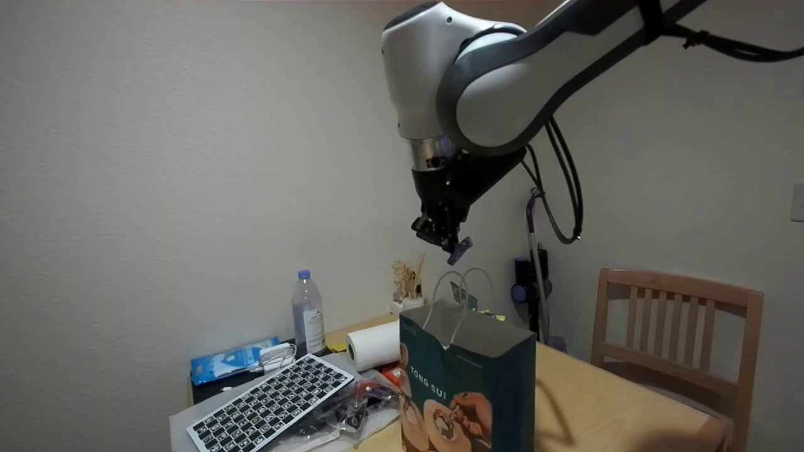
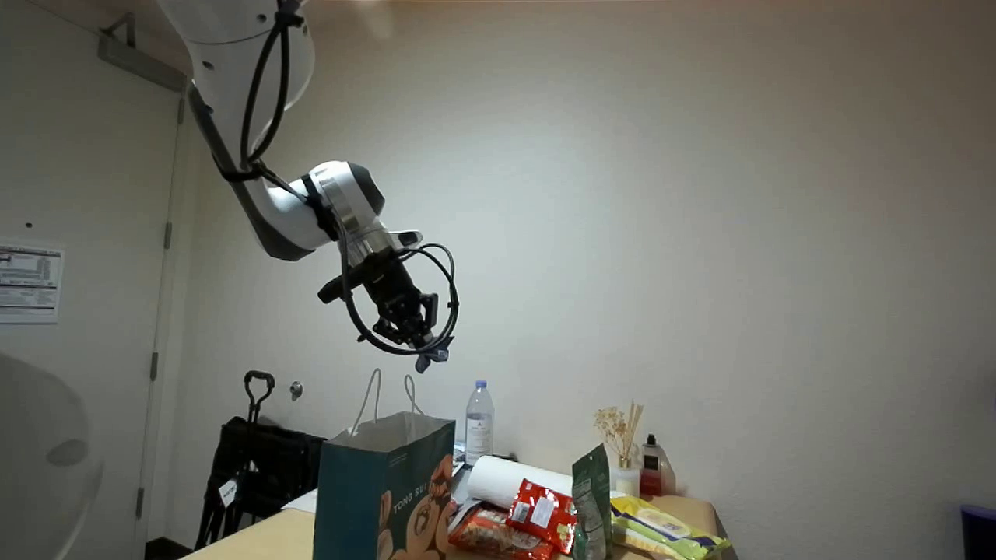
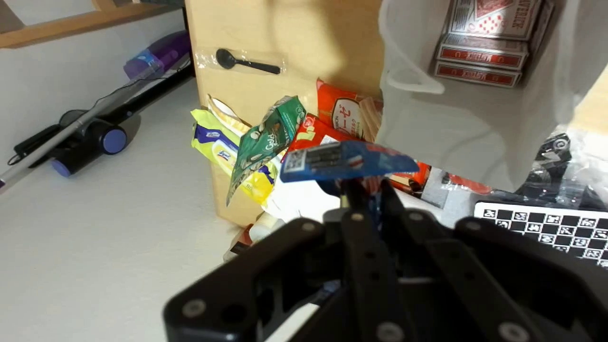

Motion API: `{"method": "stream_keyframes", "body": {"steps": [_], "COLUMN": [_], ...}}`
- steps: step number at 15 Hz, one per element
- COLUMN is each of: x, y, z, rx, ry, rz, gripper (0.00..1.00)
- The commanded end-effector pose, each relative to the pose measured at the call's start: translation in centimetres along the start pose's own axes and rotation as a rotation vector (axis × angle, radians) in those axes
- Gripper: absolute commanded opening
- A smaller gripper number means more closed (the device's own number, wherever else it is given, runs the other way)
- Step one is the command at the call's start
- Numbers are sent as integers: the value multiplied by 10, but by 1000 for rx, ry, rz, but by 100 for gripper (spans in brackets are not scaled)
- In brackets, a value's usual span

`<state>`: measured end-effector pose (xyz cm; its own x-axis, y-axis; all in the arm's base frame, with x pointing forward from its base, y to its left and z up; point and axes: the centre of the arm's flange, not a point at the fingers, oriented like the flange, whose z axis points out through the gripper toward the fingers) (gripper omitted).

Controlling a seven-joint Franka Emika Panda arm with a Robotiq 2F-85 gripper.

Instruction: Put the blue sachet in the green paper bag.

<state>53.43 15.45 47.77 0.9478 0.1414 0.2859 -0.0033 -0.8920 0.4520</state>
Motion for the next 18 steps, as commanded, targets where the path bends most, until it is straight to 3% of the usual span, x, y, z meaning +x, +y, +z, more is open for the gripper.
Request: {"method": "stream_keyframes", "body": {"steps": [1,12,13,15,18], "x": [-21,-47,-48,-48,-49], "y": [-13,-42,-43,-44,-45], "z": [-13,-1,0,1,2], "rx": [-6,94,88,83,82], "ry": [-16,-117,-121,-126,-132], "rz": [16,87,88,85,82], "gripper": [7,6,35,36,55]}}
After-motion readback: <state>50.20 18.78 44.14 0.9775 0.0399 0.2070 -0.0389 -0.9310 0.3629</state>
